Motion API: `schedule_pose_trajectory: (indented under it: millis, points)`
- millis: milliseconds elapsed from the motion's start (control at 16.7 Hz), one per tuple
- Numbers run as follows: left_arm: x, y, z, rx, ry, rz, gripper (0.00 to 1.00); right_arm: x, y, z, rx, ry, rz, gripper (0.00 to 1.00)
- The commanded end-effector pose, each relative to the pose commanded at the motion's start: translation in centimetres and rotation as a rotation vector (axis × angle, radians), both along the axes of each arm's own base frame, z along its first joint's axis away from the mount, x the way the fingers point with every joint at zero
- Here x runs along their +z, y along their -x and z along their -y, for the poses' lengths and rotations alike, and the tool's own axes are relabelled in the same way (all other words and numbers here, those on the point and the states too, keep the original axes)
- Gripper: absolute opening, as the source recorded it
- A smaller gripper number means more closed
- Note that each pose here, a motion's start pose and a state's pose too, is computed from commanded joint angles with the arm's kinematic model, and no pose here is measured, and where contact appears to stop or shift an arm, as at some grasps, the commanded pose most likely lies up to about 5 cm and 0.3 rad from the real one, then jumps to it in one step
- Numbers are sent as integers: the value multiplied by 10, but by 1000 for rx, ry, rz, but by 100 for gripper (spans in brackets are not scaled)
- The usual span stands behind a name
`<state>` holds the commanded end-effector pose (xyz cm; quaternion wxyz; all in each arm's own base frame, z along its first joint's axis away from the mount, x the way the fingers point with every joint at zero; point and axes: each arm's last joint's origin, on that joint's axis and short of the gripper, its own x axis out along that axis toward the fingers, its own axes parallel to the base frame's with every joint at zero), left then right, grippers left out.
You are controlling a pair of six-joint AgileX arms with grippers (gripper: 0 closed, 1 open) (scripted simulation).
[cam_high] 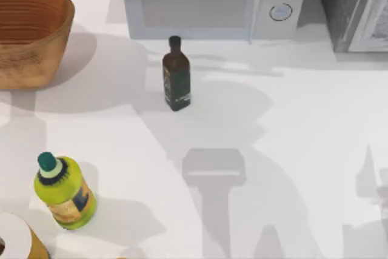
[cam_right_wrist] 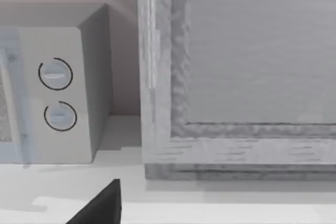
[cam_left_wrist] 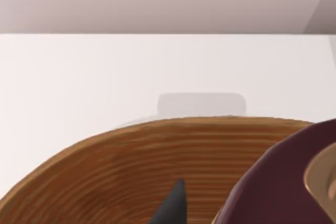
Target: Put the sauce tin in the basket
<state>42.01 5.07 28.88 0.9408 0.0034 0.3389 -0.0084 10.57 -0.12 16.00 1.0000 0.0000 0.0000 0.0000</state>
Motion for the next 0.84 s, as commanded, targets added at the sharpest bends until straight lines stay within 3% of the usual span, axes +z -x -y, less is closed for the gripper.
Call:
schedule_pose_trajectory:
  millis: [480, 840]
  points:
    - [0, 0, 0, 0, 0, 0, 98, 0, 0, 0, 0, 0, 0, 100]
    - [0, 0, 0, 0, 0, 0, 100, 0, 0, 0, 0, 0, 0, 100]
